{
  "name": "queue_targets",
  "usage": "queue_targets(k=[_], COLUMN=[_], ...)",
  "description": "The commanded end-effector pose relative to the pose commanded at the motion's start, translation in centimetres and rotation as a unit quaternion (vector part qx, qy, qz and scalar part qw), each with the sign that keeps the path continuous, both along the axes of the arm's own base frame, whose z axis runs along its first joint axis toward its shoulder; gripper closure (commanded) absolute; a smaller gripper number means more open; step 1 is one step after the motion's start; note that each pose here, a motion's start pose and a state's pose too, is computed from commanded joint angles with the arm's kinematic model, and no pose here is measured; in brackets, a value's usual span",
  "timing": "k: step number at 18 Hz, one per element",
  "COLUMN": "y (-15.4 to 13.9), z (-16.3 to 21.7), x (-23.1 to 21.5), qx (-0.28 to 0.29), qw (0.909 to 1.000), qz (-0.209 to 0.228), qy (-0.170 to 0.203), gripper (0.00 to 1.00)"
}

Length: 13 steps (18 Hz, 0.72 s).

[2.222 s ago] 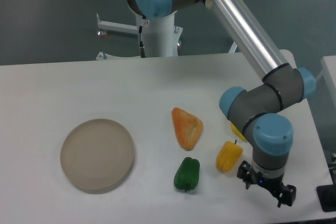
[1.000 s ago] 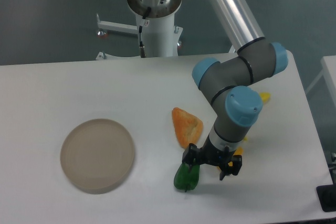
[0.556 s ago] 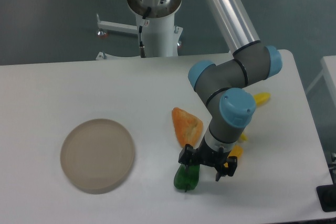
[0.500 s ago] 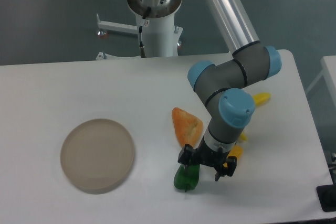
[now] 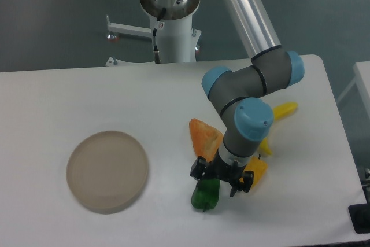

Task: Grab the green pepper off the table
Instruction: 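Lower the gripper around the green pepper and close the fingers on it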

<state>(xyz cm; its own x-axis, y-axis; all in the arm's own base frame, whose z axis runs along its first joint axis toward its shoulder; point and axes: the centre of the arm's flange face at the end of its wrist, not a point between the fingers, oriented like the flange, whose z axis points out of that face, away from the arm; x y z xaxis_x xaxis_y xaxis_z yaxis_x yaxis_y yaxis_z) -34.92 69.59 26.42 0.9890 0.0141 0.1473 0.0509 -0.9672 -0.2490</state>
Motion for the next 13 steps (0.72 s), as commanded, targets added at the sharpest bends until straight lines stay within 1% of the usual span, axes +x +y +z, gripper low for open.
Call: queue_targets(k=[4, 8, 9, 10, 12, 13], y=[-0.1, -0.1, -0.1, -0.1, -0.1, -0.1], z=[-0.9, -1.1, -1.2, -1.2, -1.0, -0.9], x=[0.2, 0.3, 0.3, 0.2, 0.2, 0.2], qx=[0.002, 0.004, 0.004, 0.004, 0.006, 0.007], qw=[1.0, 1.0, 1.0, 1.0, 0.9999, 0.9998], qz=[-0.001, -0.002, -0.004, -0.004, -0.014, -0.019], qy=[0.001, 0.003, 0.003, 0.004, 0.007, 0.009], gripper=[0.0, 0.0, 0.12, 0.31, 0.53, 0.6])
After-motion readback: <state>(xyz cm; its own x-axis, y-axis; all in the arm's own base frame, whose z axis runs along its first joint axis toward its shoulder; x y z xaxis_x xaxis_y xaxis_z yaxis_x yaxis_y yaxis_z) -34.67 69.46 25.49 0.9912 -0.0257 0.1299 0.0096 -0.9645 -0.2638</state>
